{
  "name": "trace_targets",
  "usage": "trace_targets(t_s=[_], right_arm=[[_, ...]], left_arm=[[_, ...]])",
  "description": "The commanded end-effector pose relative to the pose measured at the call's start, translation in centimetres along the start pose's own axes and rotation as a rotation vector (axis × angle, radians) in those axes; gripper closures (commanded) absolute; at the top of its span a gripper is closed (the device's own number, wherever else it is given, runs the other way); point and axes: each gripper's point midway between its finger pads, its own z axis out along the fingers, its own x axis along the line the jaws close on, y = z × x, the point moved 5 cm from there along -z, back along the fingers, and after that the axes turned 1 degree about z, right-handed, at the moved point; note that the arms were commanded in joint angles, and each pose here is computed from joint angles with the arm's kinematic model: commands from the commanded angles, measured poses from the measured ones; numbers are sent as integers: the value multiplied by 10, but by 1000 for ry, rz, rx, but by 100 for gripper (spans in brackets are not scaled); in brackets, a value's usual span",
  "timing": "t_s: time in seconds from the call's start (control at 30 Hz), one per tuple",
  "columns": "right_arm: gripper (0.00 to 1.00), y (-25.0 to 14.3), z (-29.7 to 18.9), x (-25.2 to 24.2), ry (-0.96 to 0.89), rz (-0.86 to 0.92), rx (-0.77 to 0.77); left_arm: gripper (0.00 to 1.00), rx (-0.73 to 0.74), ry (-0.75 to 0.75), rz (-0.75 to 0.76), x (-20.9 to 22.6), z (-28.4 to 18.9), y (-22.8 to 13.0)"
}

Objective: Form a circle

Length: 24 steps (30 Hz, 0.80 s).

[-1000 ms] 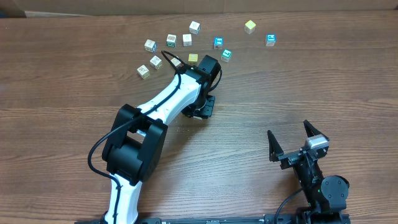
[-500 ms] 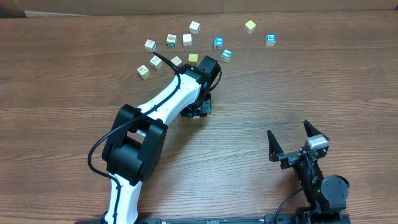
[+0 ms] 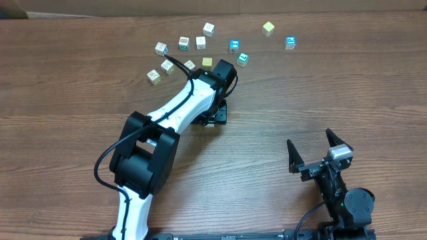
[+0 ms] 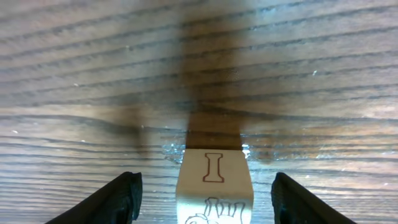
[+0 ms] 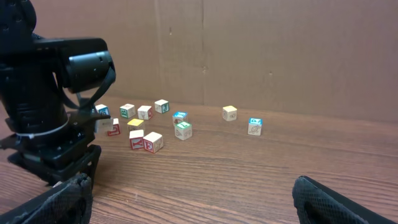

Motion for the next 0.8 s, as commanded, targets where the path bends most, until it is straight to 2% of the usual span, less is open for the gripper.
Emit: trace_targets(t_s=[0.0,0.13,0.33,0.43,0.53,0.77], right_arm=[[0,-2,0,0,0,5,-5],[0,-2,0,0,0,5,-5],[0,-2,0,0,0,5,-5],[0,-2,0,0,0,5,-5],[0,-2,0,0,0,5,-5],[0,-2,0,0,0,5,-5]], left_arm=[[35,-107,-2,53,2,-27,36],[38,-255,-60,54,0,-75,76],[51,-455,-136,11,-4,-127,117],[57,-506,-139,-3,-5,-126,127],[57,-516,-132,-29,-6,-116,133],[45,-492,-127,-41,-15,-74,144]])
